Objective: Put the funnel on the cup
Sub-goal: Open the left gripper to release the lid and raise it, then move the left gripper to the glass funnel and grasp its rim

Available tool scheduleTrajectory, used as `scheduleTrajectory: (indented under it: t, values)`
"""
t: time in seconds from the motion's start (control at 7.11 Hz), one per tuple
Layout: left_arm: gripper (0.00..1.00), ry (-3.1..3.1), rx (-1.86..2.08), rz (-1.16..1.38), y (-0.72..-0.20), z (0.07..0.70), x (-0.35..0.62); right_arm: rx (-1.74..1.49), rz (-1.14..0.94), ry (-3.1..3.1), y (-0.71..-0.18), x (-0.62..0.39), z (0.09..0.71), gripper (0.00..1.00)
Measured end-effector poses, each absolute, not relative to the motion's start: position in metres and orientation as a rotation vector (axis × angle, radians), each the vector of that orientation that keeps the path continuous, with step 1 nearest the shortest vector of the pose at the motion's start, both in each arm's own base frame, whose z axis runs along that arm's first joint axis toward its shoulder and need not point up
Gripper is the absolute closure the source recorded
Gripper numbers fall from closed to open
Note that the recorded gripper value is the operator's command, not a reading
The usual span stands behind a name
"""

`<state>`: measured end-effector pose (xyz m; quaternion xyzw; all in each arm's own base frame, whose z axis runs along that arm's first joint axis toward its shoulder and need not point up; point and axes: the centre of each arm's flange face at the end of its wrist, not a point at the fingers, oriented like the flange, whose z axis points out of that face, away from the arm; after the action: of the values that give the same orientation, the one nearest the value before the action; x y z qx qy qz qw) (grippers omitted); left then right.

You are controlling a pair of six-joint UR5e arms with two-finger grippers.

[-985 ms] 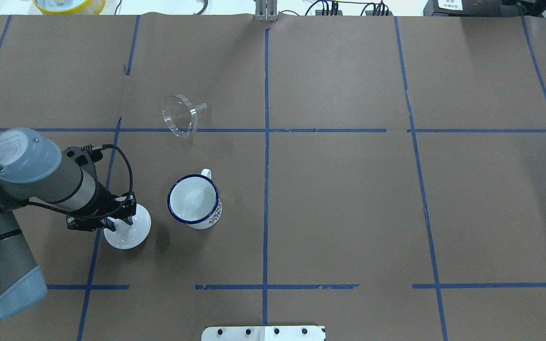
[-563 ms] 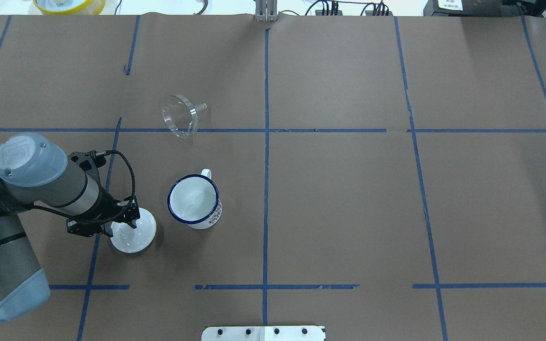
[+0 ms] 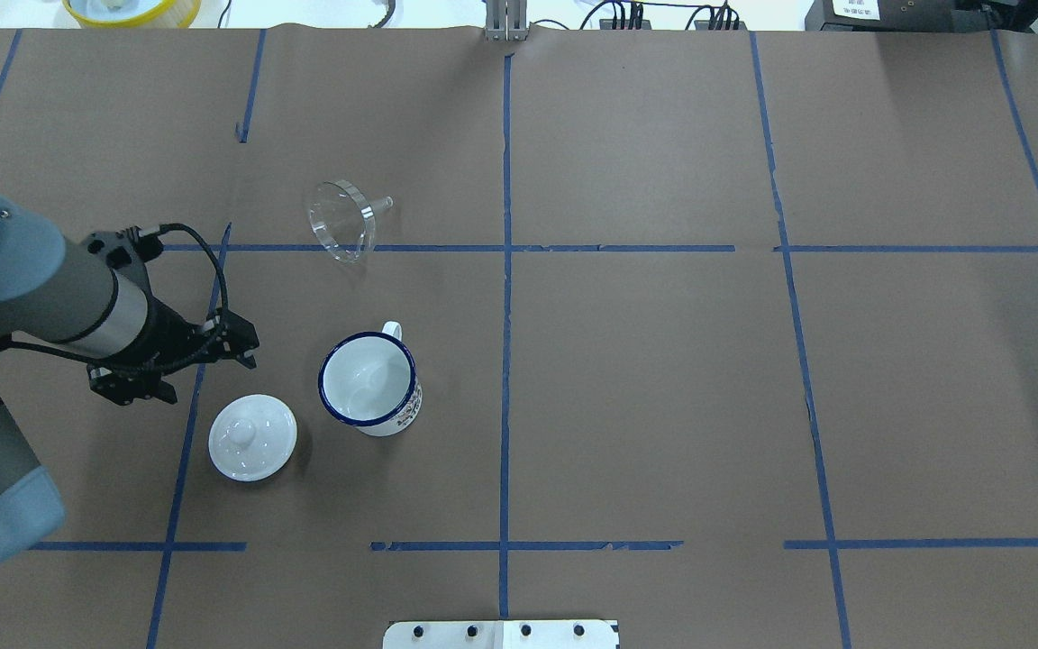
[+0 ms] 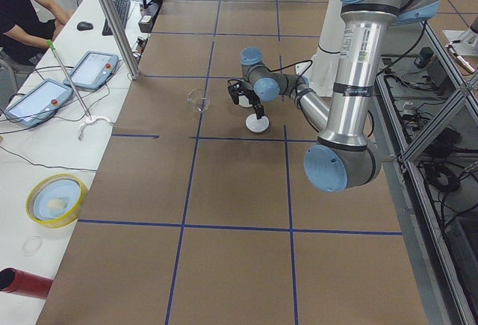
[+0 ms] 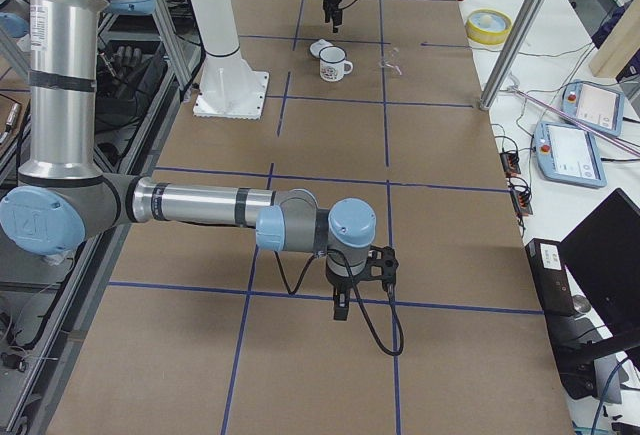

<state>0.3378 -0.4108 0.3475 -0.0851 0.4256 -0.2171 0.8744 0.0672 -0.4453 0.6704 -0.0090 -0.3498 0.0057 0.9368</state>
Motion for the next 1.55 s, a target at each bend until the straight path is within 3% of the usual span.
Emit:
scheduleTrajectory:
  t: [0.42, 0.99, 1.55]
  values:
    - [0.00, 1.108, -0.213, -0.823, -0.492, 0.337, 0.329, -0.018, 0.011, -0.715, -0.445, 0.067, 0.670, 0.00]
    - [0.00, 1.441, -0.195, -1.242, -0.562, 0.330, 0.364, -0.018, 0.011, -0.715, -0.445, 0.067, 0.670, 0.00]
    - [0.05, 1.502, -0.181, -1.329, -0.556, 0.344, 0.411, -0.018, 0.011, -0.715, -0.445, 0.067, 0.670, 0.00]
